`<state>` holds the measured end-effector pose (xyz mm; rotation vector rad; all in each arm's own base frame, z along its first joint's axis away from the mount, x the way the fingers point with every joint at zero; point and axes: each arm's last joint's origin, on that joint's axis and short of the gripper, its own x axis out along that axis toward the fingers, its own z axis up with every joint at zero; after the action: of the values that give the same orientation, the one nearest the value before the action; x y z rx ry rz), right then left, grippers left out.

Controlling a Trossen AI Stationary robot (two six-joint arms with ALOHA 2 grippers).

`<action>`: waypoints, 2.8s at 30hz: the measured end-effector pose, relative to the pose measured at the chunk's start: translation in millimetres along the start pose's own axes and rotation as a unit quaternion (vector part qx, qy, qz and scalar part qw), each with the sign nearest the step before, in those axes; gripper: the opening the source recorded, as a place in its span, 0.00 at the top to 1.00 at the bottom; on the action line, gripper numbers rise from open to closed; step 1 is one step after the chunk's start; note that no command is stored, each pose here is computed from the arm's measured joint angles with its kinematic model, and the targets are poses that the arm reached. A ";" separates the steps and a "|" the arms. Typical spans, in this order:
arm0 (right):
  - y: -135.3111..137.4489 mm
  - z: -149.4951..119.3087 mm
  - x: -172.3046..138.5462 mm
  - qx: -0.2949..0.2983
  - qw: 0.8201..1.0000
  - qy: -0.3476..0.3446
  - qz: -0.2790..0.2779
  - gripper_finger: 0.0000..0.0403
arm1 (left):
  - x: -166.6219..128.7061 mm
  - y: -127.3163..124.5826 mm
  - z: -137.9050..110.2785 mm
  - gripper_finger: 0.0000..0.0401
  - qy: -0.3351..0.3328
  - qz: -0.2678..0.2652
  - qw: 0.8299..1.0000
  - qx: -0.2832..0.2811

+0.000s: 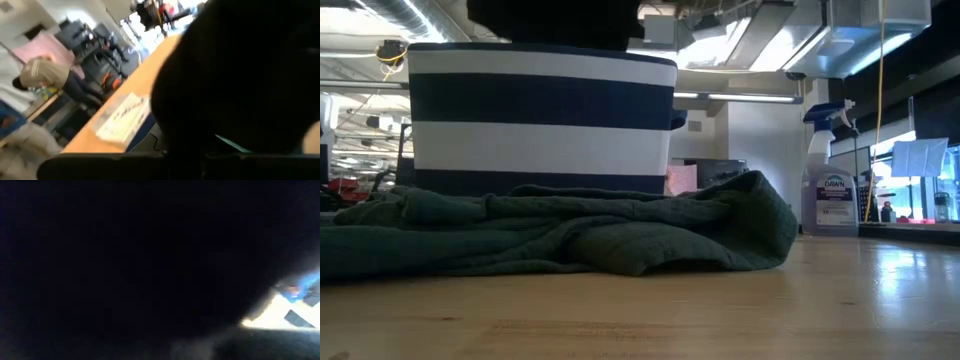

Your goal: Fold Laundry from Bin

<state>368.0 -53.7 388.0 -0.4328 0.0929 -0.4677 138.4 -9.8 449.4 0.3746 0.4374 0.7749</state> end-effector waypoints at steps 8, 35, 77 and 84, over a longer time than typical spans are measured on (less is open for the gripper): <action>-27.8 -26.9 11.1 0.009 0.998 0.047 0.045 0.96 | 36.5 10.8 -33.8 0.97 0.036 -0.019 0.999 -0.029; -70.2 -122.2 60.1 0.017 0.983 0.118 0.138 0.96 | 128.7 54.4 -136.4 0.97 0.084 0.040 0.994 -0.061; -103.0 -73.4 18.0 -0.079 0.989 0.093 0.080 0.58 | 153.6 16.5 -160.0 0.94 0.148 -0.191 0.968 0.069; -98.7 -70.9 18.3 -0.080 0.989 0.090 0.081 0.58 | 143.2 2.8 -166.5 0.83 0.229 -0.198 0.949 0.093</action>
<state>330.1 -168.6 365.8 -0.5358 0.3388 -0.3399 143.1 124.5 275.6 0.2657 0.9960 0.4209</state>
